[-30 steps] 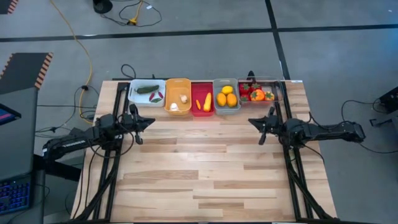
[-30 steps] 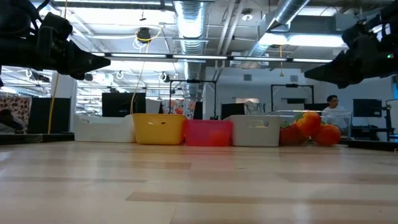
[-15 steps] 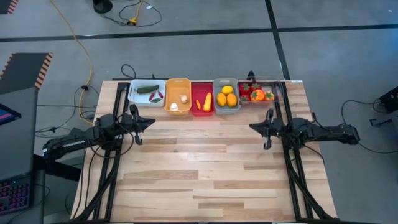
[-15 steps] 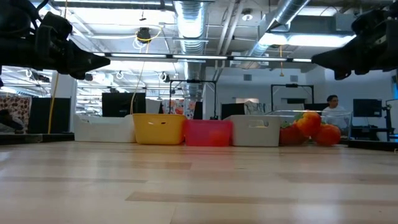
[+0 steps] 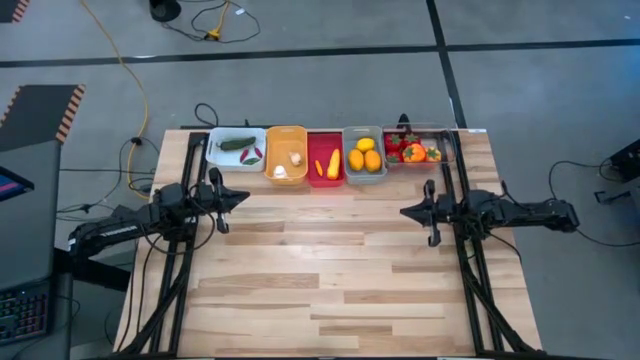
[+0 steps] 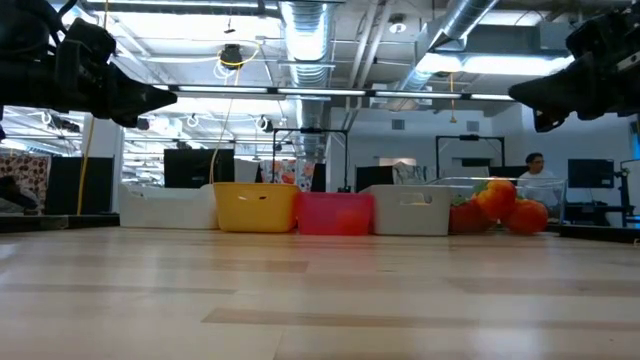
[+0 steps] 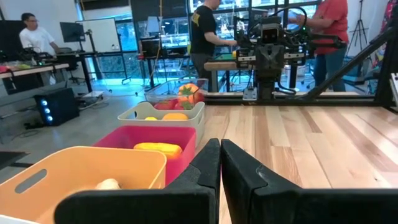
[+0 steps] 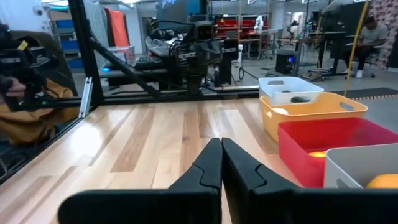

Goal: Sort produce into baskets
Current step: Return to Home Position

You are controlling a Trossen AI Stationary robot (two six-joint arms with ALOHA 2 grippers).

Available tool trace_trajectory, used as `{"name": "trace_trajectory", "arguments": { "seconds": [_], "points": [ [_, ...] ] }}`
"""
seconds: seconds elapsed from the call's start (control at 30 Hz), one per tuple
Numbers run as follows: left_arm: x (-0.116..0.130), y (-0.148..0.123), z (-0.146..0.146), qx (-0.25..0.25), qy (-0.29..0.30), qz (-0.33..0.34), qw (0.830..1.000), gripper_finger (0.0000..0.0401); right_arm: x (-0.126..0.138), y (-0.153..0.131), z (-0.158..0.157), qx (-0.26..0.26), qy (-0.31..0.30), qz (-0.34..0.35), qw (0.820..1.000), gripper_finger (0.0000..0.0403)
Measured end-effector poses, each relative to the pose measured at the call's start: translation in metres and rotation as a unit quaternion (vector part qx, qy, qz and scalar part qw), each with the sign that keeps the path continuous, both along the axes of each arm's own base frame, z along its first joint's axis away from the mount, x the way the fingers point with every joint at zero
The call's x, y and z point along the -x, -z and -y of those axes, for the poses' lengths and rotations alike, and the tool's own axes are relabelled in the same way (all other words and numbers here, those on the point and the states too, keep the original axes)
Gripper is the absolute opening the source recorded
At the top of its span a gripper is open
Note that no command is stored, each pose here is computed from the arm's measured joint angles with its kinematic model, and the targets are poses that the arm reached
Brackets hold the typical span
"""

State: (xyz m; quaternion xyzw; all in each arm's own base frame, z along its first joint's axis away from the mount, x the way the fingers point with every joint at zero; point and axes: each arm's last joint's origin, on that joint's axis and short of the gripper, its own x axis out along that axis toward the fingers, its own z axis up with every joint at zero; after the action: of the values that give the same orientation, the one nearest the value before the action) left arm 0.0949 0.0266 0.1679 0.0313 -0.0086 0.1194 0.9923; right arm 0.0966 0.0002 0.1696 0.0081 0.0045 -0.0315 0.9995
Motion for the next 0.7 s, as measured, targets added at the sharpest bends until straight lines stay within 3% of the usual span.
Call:
{"name": "trace_trajectory", "arguments": {
  "seconds": [0.7],
  "points": [
    [0.0003,0.0005,-0.0010,0.002,-0.018,-0.002,1.000,0.0000,-0.0019,0.0026,-0.0004,0.009,-0.006,-0.016,1.000,0.0033]
  ]
}}
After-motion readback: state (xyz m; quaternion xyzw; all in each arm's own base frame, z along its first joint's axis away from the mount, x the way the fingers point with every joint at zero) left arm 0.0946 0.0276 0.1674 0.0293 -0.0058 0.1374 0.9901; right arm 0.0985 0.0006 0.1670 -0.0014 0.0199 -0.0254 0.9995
